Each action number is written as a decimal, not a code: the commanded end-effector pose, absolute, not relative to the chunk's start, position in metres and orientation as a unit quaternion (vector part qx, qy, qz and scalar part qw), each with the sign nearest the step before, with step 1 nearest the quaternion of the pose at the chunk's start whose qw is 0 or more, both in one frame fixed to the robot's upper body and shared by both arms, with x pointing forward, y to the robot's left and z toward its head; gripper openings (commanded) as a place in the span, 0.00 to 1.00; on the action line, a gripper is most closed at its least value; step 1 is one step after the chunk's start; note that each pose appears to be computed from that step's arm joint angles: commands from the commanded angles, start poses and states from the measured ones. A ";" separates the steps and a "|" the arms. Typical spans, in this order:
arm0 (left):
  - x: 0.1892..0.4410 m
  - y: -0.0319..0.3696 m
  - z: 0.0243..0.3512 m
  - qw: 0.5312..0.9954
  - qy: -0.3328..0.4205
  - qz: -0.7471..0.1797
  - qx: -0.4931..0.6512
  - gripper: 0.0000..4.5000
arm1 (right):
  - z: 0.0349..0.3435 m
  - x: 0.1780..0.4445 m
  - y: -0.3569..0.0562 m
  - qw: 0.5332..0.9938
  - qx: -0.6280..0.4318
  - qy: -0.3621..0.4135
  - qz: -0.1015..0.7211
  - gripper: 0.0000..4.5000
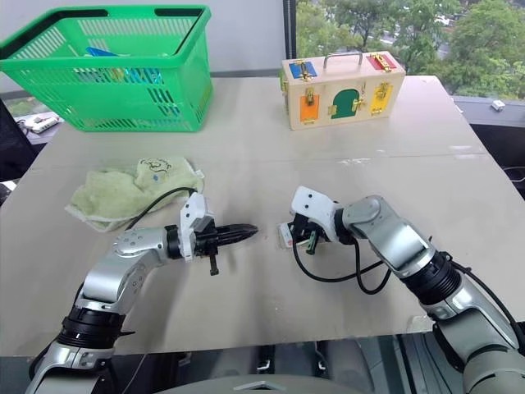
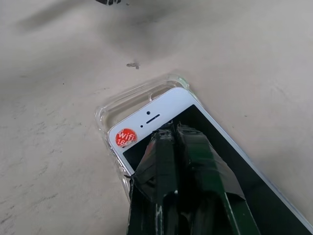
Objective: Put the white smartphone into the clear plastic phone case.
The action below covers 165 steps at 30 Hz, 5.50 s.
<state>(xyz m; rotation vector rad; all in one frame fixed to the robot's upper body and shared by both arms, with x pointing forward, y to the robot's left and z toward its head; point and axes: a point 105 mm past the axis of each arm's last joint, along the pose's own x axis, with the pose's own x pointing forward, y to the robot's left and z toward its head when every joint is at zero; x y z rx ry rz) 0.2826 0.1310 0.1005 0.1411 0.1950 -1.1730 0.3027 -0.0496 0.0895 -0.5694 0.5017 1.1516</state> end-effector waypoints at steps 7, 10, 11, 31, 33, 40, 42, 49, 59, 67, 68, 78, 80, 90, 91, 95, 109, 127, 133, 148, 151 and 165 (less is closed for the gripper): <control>0.281 0.128 0.109 0.822 0.073 -0.560 0.073 0.00 | 0.035 0.279 -0.077 0.738 -0.232 0.361 0.520 0.01; 0.280 0.128 0.108 0.822 0.074 -0.560 0.074 0.00 | 0.033 0.289 -0.078 0.758 -0.233 0.356 0.495 0.01; 0.280 0.128 0.108 0.822 0.074 -0.560 0.074 0.00 | 0.033 0.293 -0.079 0.766 -0.233 0.355 0.484 0.01; 0.281 0.130 0.105 0.825 0.072 -0.555 0.076 0.00 | 0.092 0.289 -0.065 0.808 -0.149 0.218 0.526 0.01; 0.281 0.130 0.104 0.826 0.072 -0.554 0.076 0.00 | 0.103 0.291 -0.070 0.818 -0.142 0.204 0.519 0.01; 0.280 0.130 0.104 0.826 0.071 -0.554 0.075 0.00 | 0.118 0.285 -0.089 0.825 -0.160 0.195 0.505 0.01; 0.281 0.129 0.103 0.826 0.070 -0.555 0.074 0.00 | 0.120 0.298 -0.103 0.848 -0.169 0.189 0.465 0.01; 0.282 0.124 0.102 0.825 0.068 -0.557 0.074 0.00 | 0.135 0.326 -0.122 0.885 -0.172 0.159 0.402 0.01; 0.284 0.122 0.100 0.827 0.066 -0.553 0.075 0.00 | 0.137 0.299 -0.062 0.814 -0.167 0.160 0.533 0.01; 0.279 0.118 0.102 0.830 0.064 -0.549 0.074 0.00 | 0.070 0.298 -0.067 0.760 -0.257 0.297 0.518 0.01; 0.278 0.119 0.102 0.831 0.064 -0.548 0.074 0.00 | 0.062 0.297 -0.071 0.751 -0.271 0.315 0.514 0.01; 0.272 0.115 0.099 0.833 0.067 -0.544 0.074 0.00 | 0.112 0.302 -0.054 0.801 -0.155 0.229 0.531 0.01; 0.272 0.113 0.097 0.833 0.069 -0.544 0.074 0.00 | 0.138 0.300 -0.057 0.815 -0.124 0.183 0.535 0.01; 0.276 0.109 0.091 0.829 0.079 -0.547 0.081 0.00 | 0.156 0.320 -0.122 0.881 -0.211 0.161 0.392 0.01; 0.277 0.108 0.090 0.829 0.079 -0.548 0.082 0.00 | 0.151 0.321 -0.130 0.879 -0.230 0.172 0.380 0.01; 0.281 0.105 0.090 0.827 0.081 -0.550 0.085 0.00 | 0.133 0.319 -0.147 0.868 -0.266 0.209 0.364 0.01; 0.282 0.107 0.080 0.821 0.097 -0.554 0.097 0.00 | 0.120 0.278 -0.109 0.805 -0.238 0.224 0.495 0.01; 0.276 0.148 0.067 0.822 0.134 -0.541 0.118 0.00 | 0.115 0.275 -0.105 0.794 -0.260 0.223 0.503 0.01; 0.274 0.130 0.066 0.807 0.136 -0.561 0.126 0.00 | 0.118 0.272 -0.095 0.785 -0.264 0.215 0.517 0.01; 0.269 0.119 0.068 0.797 0.138 -0.577 0.112 0.00 | 0.104 0.262 -0.059 0.737 -0.242 0.225 0.590 0.01; 0.270 0.119 0.068 0.801 0.137 -0.573 0.108 0.00 | 0.100 0.265 -0.059 0.735 -0.246 0.224 0.591 0.01; 0.278 0.078 0.084 0.802 0.096 -0.585 0.071 0.00 | 0.119 0.313 -0.093 0.764 -0.286 0.200 0.544 0.01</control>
